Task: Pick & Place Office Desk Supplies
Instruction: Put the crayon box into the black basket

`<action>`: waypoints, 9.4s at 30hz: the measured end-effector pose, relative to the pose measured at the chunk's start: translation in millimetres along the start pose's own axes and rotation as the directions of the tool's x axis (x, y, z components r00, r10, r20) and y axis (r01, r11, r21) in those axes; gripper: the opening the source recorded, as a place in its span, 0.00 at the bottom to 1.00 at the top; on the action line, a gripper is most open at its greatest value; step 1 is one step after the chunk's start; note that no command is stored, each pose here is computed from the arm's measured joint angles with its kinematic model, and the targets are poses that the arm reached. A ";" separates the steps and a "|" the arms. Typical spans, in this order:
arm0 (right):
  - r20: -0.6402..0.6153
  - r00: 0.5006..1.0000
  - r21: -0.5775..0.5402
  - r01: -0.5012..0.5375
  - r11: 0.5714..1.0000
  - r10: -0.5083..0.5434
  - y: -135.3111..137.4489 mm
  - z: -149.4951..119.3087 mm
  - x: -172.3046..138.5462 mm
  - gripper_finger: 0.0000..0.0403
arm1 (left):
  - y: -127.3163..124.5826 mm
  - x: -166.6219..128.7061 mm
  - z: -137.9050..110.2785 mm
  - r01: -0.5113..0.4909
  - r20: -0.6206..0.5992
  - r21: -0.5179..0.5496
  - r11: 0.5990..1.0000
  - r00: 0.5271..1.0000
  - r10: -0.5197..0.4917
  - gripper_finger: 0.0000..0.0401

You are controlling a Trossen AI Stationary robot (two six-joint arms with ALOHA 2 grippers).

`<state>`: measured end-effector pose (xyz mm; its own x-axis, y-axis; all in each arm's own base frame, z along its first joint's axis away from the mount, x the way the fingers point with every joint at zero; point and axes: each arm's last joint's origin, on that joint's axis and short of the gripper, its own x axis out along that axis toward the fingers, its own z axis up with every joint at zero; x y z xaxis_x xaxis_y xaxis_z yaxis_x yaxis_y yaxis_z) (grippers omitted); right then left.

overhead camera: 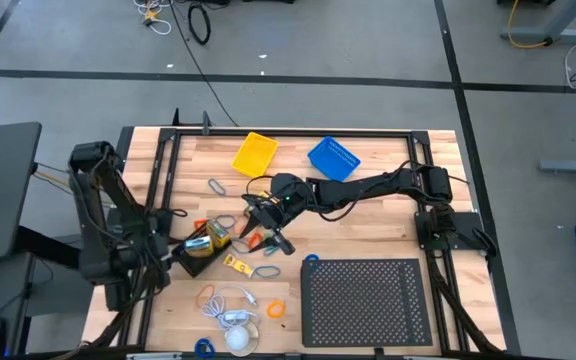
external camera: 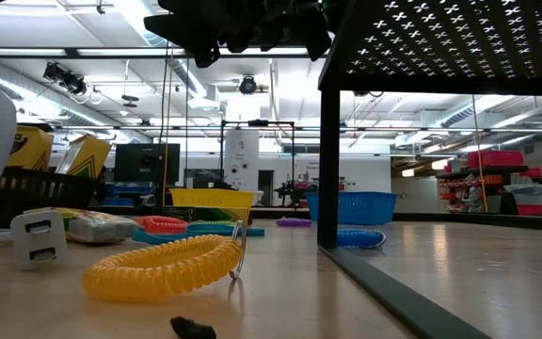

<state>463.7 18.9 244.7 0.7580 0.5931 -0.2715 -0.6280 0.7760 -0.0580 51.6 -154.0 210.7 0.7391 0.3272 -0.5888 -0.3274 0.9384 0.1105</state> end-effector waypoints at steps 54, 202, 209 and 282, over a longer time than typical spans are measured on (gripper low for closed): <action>-0.010 1.000 -0.024 0.025 0.999 -0.025 -0.6 -0.4 -0.1 0.43 | -11.0 61.5 -14.4 -0.140 -0.418 -0.057 0.989 0.902 0.104 0.00; -0.833 0.544 -0.077 0.058 0.995 -0.096 -69.3 -79.2 -1.4 0.00 | 7.1 27.4 81.3 -0.265 0.524 -0.015 0.964 0.819 0.233 0.66; -0.897 0.410 -0.155 0.063 0.986 -0.167 -63.9 -75.9 -3.9 0.00 | 7.2 27.4 81.3 -0.266 0.524 -0.015 0.964 0.819 0.234 0.66; -0.826 0.395 -0.398 0.095 0.913 -0.401 -23.8 -88.6 69.3 0.41 | 7.2 27.6 81.1 -0.264 0.512 -0.016 0.964 0.827 0.235 0.66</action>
<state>515.5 22.6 142.2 0.4062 -0.2541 -0.8777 -0.5708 0.6795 -0.4609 117.4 -129.2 260.2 0.8352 0.5476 -0.0511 -0.5202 0.8168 0.2494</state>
